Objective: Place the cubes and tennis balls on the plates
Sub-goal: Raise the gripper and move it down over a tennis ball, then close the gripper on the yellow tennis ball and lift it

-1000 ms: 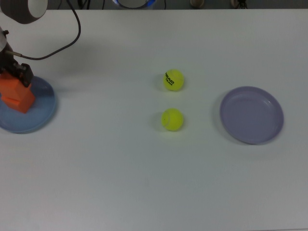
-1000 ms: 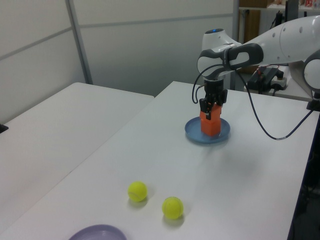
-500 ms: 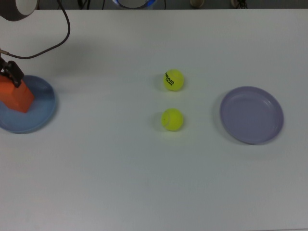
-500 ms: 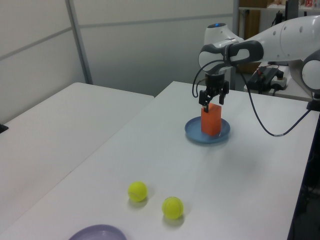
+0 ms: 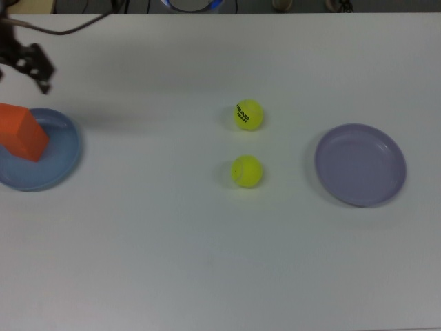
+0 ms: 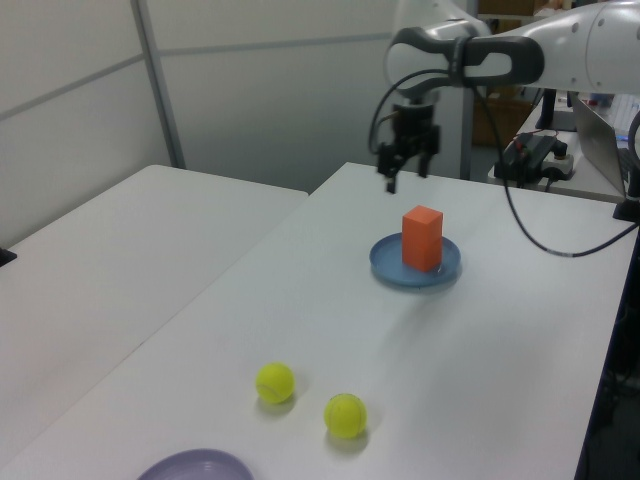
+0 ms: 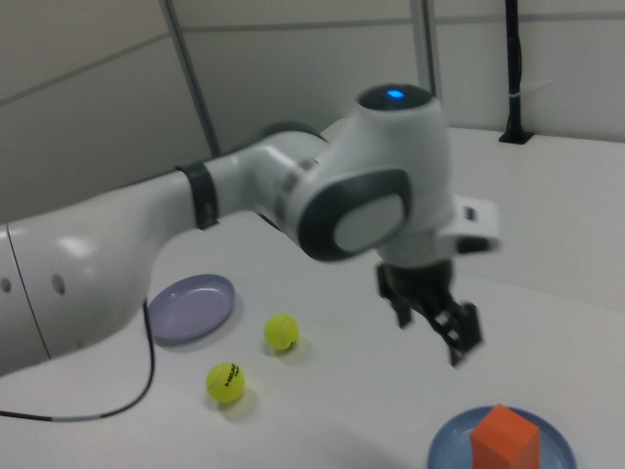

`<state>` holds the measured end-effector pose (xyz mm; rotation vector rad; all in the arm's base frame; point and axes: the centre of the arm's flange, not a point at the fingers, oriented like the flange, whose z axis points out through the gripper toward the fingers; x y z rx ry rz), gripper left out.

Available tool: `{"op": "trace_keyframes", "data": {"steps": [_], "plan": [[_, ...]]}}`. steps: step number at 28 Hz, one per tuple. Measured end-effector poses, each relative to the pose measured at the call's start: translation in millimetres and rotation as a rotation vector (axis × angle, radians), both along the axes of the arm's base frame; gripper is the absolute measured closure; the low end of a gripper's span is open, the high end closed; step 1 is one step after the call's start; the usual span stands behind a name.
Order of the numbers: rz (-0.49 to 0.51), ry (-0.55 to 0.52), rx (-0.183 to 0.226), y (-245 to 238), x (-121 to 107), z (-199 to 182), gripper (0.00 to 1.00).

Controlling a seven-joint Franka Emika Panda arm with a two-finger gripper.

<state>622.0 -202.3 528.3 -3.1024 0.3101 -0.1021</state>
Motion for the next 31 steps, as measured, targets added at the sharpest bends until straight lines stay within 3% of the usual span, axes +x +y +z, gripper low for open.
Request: {"op": "trace_keyframes", "data": {"steps": [6, 9, 16, 18, 24, 31], "plan": [[0.168, 0.040, 0.060, 135, 32, -29, 0.00], [0.227, 0.059, 0.071, 207, 42, -52, 0.00], [0.294, 0.058, 0.073, 323, 39, -96, 0.00], [0.297, 0.056, 0.065, 343, 36, -108, 0.00], [0.262, 0.053, -0.017, 377, 36, -157, 0.00], [0.235, 0.049, -0.035, 370, 45, -186, 0.00]]}}
